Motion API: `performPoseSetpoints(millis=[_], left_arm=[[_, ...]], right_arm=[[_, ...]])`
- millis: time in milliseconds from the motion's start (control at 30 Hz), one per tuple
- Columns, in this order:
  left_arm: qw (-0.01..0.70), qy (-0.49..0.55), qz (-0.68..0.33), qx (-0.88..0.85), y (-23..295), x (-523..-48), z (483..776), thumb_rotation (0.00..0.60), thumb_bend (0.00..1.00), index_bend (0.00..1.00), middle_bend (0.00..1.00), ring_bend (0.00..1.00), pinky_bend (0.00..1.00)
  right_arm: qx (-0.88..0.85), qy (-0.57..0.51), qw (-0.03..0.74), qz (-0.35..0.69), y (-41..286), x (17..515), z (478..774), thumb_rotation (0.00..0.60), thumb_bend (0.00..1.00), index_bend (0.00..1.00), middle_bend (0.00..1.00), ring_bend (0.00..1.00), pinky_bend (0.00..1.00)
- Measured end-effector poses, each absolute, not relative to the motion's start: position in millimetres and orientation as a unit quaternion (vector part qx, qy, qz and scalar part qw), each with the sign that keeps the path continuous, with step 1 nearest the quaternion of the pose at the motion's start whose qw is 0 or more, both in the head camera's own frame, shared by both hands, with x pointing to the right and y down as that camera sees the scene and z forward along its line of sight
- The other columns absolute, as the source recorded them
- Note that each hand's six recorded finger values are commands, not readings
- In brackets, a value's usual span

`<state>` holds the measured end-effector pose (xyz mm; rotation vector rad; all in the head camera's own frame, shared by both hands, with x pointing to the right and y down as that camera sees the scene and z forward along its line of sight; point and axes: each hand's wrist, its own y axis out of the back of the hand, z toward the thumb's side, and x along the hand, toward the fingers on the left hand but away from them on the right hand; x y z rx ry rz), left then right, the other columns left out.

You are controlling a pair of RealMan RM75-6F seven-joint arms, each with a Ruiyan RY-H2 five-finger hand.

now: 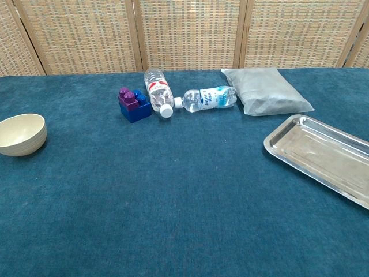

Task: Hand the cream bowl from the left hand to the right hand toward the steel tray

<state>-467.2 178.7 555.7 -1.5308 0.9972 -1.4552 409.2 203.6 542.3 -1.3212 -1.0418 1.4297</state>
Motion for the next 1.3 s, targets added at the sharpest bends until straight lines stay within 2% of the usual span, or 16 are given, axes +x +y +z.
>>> performPoseSetpoints(millis=[400,733,900,1033,1167,1300], left_arm=[[0.390,0.373,-0.579,-0.611,171,-465,572,0.600,0.00,0.00,0.00,0.00,0.00],[0.377,0.304,-0.588,-0.648,143,-469,638,0.600,0.00,0.00,0.00,0.00,0.00],[0.358,0.271,-0.600,-0.662,132,-471,680,0.600,0.02,0.12,0.00,0.00,0.00],[0.346,0.251,-0.602,-0.675,126,-460,707,0.600,0.09,0.20,0.00,0.00,0.00],[0.345,0.243,-0.601,-0.678,121,-451,721,0.600,0.17,0.33,0.00,0.00,0.00],[0.348,0.244,-0.599,-0.678,117,-446,728,0.600,0.23,0.39,0.00,0.00,0.00]], right_arm=[[-0.532,-0.427,0.445,0.580,202,414,544,0.600,0.00,0.00,0.00,0.00,0.00],[-0.531,-0.431,0.436,0.585,196,418,547,0.600,0.00,0.00,0.00,0.00,0.00],[-0.526,-0.432,0.427,0.595,193,425,552,0.600,0.00,0.00,0.00,0.00,0.00],[-0.524,-0.433,0.420,0.601,191,429,555,0.600,0.00,0.00,0.00,0.00,0.00],[-0.523,-0.436,0.415,0.604,189,432,557,0.600,0.00,0.00,0.00,0.00,0.00],[-0.524,-0.436,0.410,0.606,188,435,559,0.600,0.00,0.00,0.00,0.00,0.00]])
